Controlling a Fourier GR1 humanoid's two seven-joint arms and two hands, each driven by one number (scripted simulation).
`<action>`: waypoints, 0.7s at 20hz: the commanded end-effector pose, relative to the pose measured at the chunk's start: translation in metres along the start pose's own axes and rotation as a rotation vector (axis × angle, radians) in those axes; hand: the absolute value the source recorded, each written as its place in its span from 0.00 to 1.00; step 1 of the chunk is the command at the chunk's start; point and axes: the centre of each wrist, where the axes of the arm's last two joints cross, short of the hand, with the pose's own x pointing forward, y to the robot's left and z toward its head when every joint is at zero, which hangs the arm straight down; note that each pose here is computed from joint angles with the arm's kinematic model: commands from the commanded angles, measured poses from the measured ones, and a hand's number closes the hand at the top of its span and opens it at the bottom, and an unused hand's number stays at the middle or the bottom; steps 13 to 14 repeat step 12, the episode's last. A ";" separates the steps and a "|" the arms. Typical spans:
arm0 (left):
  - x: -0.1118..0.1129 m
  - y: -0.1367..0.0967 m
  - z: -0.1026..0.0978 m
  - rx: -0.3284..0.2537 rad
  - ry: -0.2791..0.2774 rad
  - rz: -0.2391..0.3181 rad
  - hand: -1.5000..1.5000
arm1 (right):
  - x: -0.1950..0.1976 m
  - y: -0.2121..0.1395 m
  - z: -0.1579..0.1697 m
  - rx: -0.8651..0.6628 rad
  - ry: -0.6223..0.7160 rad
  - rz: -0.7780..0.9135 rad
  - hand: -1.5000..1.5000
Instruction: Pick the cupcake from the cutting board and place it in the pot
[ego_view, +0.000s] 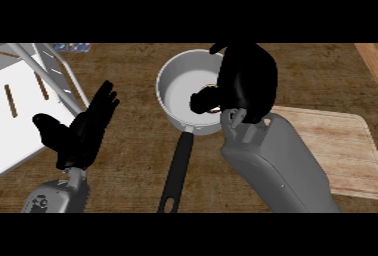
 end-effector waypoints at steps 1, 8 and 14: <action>-0.005 -0.007 0.005 -0.015 0.003 0.009 0.50 | 0.000 0.004 -0.003 0.000 0.213 -0.244 0.00; -0.002 0.015 0.003 0.023 0.018 -0.008 0.50 | 0.001 -0.024 0.004 -0.323 0.071 -0.481 0.00; -0.011 0.018 0.013 0.018 0.012 0.003 0.50 | -0.014 -0.031 0.000 -0.440 0.124 -0.546 0.00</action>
